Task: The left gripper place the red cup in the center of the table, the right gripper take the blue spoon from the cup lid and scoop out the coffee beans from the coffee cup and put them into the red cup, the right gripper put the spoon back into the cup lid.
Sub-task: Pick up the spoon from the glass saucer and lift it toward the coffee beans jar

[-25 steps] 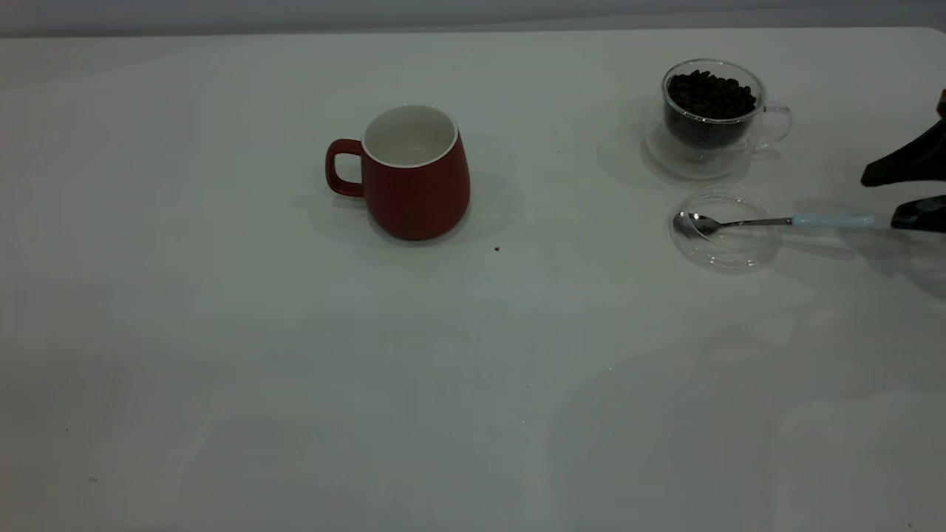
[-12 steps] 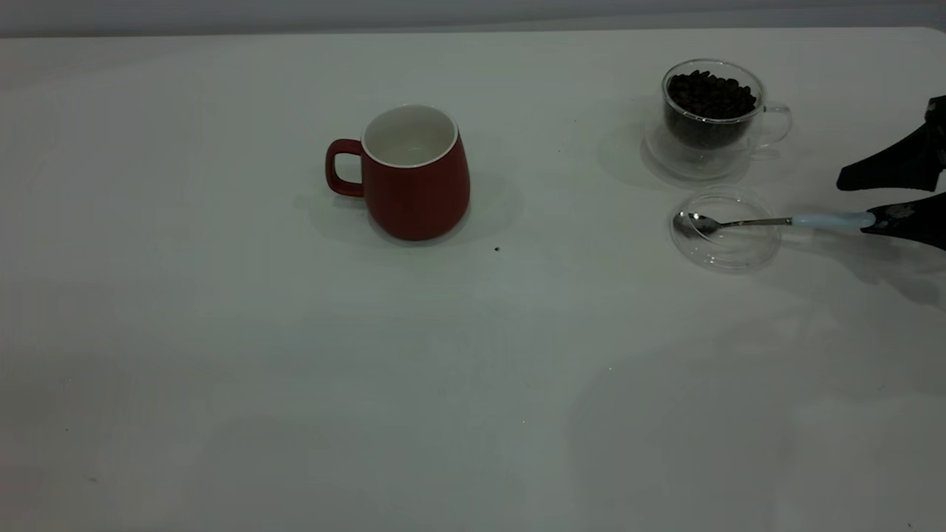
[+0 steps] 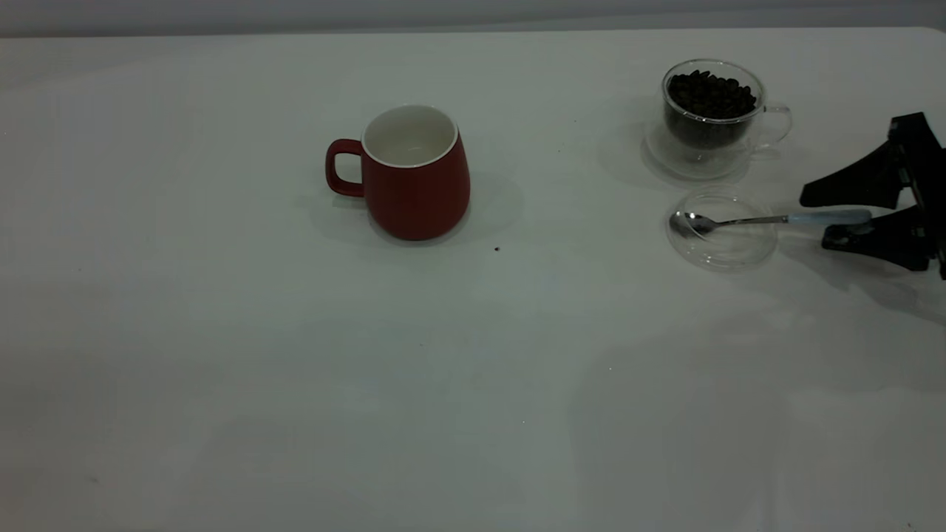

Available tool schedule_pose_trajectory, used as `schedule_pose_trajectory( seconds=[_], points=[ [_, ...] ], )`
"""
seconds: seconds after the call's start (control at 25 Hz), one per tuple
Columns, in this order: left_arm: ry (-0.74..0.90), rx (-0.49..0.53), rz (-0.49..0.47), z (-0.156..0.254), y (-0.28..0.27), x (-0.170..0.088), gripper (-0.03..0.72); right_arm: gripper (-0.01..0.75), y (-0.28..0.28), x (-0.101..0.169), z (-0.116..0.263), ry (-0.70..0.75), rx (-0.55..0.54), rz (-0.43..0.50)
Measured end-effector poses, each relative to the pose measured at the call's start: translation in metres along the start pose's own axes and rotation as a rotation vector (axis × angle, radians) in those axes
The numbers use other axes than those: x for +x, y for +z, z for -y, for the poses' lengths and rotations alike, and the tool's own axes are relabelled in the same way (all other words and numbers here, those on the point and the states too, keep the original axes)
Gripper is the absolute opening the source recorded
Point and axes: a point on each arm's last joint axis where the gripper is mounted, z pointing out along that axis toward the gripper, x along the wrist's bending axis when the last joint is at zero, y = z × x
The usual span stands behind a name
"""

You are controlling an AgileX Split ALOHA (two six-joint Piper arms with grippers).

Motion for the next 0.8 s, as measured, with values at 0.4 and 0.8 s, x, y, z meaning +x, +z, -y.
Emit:
schedule_pose_trajectory(
  seconds=[0.4, 0.8],
  points=[
    [-0.001, 0.0, 0.0, 0.0, 0.0, 0.0, 0.587, 0.52, 0.004, -0.0042, 0.0001, 0.01, -0.03, -0.002],
    [-0.001, 0.0, 0.0, 0.0, 0.0, 0.0, 0.587, 0.501, 0.0038, -0.0042, -0.0022, 0.001, -0.054, -0.002]
  ],
)
